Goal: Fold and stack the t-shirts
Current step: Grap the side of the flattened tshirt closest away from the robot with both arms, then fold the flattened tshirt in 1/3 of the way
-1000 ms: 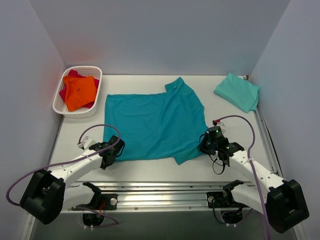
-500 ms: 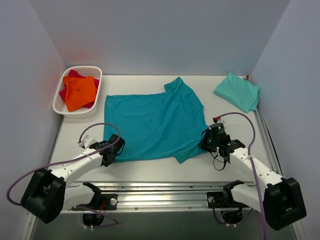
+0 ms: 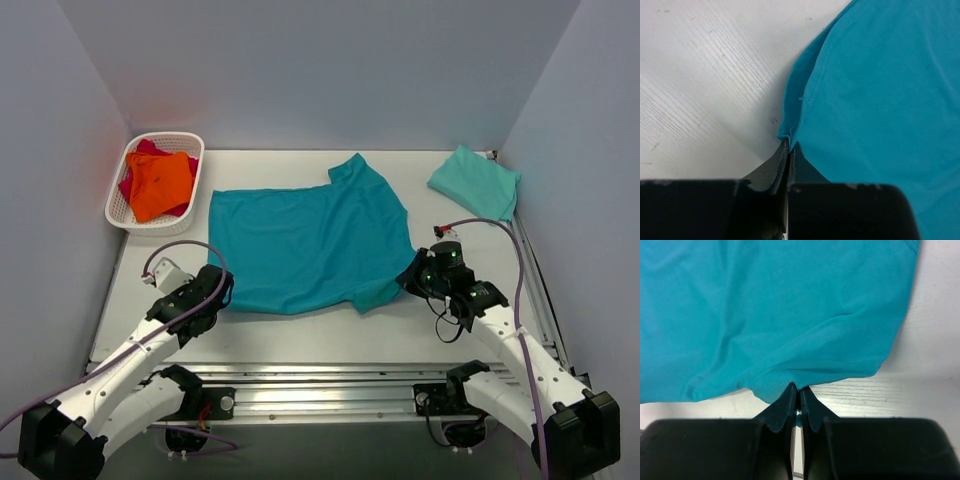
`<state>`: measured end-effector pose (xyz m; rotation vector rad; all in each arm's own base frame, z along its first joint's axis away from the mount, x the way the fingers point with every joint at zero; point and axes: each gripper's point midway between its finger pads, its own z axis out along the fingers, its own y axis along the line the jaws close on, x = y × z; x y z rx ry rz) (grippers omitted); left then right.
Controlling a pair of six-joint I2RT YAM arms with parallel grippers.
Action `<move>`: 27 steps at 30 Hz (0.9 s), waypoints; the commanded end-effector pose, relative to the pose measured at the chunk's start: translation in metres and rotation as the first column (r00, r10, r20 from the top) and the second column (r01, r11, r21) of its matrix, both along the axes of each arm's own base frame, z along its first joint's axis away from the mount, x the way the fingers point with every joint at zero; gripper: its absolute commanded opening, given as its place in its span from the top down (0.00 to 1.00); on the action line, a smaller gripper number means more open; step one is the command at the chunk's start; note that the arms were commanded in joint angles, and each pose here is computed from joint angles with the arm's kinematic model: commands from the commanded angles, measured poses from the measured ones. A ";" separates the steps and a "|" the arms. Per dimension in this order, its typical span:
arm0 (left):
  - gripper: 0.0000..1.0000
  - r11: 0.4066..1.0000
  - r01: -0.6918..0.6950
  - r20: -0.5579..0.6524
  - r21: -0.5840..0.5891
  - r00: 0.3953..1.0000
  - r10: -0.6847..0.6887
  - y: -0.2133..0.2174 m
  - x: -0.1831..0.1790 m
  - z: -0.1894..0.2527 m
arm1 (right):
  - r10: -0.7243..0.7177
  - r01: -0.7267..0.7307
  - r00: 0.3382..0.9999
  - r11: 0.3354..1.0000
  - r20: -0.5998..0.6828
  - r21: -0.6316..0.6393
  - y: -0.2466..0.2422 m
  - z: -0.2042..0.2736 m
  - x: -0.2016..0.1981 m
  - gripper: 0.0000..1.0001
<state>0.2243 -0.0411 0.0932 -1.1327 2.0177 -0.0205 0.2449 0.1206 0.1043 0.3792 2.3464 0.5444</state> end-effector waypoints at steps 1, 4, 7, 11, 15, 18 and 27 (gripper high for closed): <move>0.98 0.999 0.037 0.056 0.035 0.998 -0.039 0.001 0.011 0.027 | 0.019 -0.020 0.999 0.999 0.027 0.041 0.007 0.022 0.001 1.00; 0.98 0.998 0.060 0.098 0.025 0.993 -0.062 -0.004 0.021 0.039 | 0.028 -0.031 0.999 0.997 0.046 0.067 0.014 0.033 0.009 1.00; 0.98 0.996 0.089 0.133 0.017 0.987 -0.090 -0.010 0.035 0.051 | 0.028 -0.032 0.997 0.997 0.065 0.069 0.018 0.044 0.022 1.00; 0.98 0.994 0.106 0.137 0.022 0.985 -0.108 -0.011 0.052 0.055 | 0.015 -0.020 0.998 0.996 0.062 0.085 0.028 0.046 0.039 1.00; 0.98 0.993 0.119 0.160 -0.004 0.980 -0.116 -0.013 0.075 0.059 | -0.017 0.009 0.996 0.995 0.090 0.098 0.034 0.056 0.060 1.00; 0.98 0.992 0.125 0.168 -0.014 0.978 -0.121 -0.012 0.092 0.062 | -0.030 0.021 0.995 0.995 0.098 0.093 0.038 0.064 0.076 1.00; 0.98 0.993 0.101 0.151 -0.065 0.984 -0.090 0.005 0.155 0.045 | -0.117 0.117 0.992 0.993 0.035 0.016 0.040 0.031 0.150 1.00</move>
